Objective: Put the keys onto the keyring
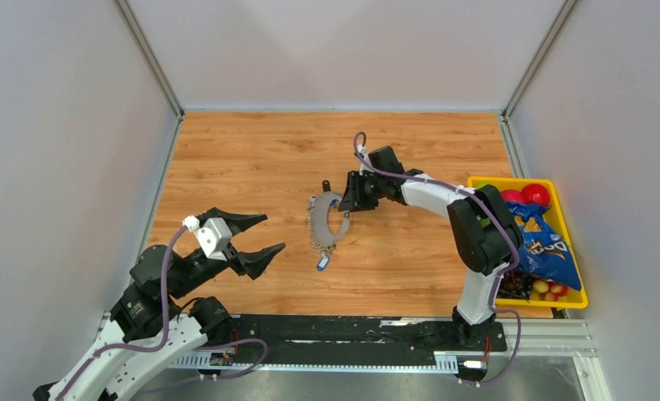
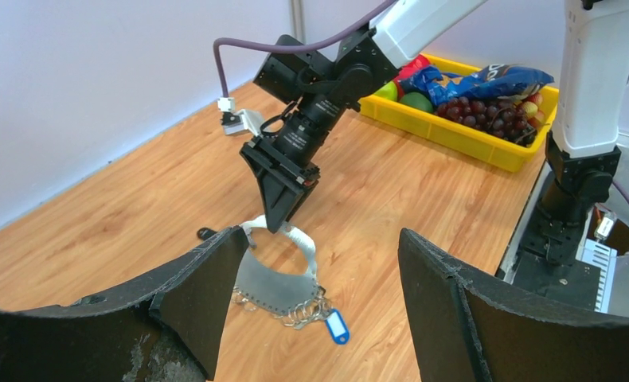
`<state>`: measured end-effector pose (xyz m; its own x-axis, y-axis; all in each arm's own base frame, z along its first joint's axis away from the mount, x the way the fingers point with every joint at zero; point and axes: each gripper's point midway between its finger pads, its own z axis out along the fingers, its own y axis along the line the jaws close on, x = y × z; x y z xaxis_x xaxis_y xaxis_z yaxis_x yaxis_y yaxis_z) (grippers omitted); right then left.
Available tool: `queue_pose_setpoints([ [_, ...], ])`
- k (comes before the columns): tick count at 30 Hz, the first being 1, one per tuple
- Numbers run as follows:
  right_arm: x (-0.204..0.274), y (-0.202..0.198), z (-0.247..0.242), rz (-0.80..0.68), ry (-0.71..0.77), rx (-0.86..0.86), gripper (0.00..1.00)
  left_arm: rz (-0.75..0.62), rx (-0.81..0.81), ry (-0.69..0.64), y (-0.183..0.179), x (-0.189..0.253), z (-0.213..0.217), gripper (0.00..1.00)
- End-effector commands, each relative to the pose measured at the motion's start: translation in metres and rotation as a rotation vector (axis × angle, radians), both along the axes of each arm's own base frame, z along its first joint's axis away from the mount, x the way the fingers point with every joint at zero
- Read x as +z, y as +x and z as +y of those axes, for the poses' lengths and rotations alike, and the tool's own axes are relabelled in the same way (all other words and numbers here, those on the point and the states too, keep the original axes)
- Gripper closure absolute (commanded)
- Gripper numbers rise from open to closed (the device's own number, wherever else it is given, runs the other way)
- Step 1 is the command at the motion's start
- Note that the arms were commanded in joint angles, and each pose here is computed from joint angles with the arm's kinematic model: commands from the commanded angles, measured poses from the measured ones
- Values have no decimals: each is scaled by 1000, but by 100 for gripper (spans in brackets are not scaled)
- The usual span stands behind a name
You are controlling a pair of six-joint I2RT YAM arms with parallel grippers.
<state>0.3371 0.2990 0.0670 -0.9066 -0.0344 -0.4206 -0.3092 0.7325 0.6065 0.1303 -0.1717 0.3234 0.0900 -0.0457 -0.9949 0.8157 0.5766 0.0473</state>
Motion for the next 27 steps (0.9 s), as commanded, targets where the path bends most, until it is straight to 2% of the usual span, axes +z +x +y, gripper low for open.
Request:
queue_pose_setpoints([
  [1, 11, 17, 1, -79, -1, -31, 56, -23, 32, -12, 5, 4, 3, 19],
  [5, 40, 32, -8, -171, -32, -80, 39, -21, 45, -9, 7, 3, 4, 19],
  [9, 85, 42, -28, -315, -94, -135, 35, -17, 56, -5, 10, 1, 5, 19],
  [10, 95, 43, -34, -348, -120, -149, 31, -17, 56, -4, 10, 1, 4, 19],
  [14, 141, 41, -70, -494, -202, -255, 3, -6, 59, 4, 12, -1, 3, 18],
  [15, 153, 41, -82, -537, -226, -296, 1, -2, 69, 5, 14, -1, 4, 18],
  [16, 162, 38, -90, -567, -235, -316, 0, 0, 75, 5, 15, -1, 4, 10],
  [18, 184, 30, -103, -629, -238, -347, 0, 16, 89, 10, 18, -1, 4, 1],
  [22, 229, 11, -128, -747, -223, -435, 0, 40, 99, 21, 22, 5, 2, 0],
  [27, 276, -7, -175, -886, -281, -584, 0, 70, 118, 36, 28, 10, 0, 0],
])
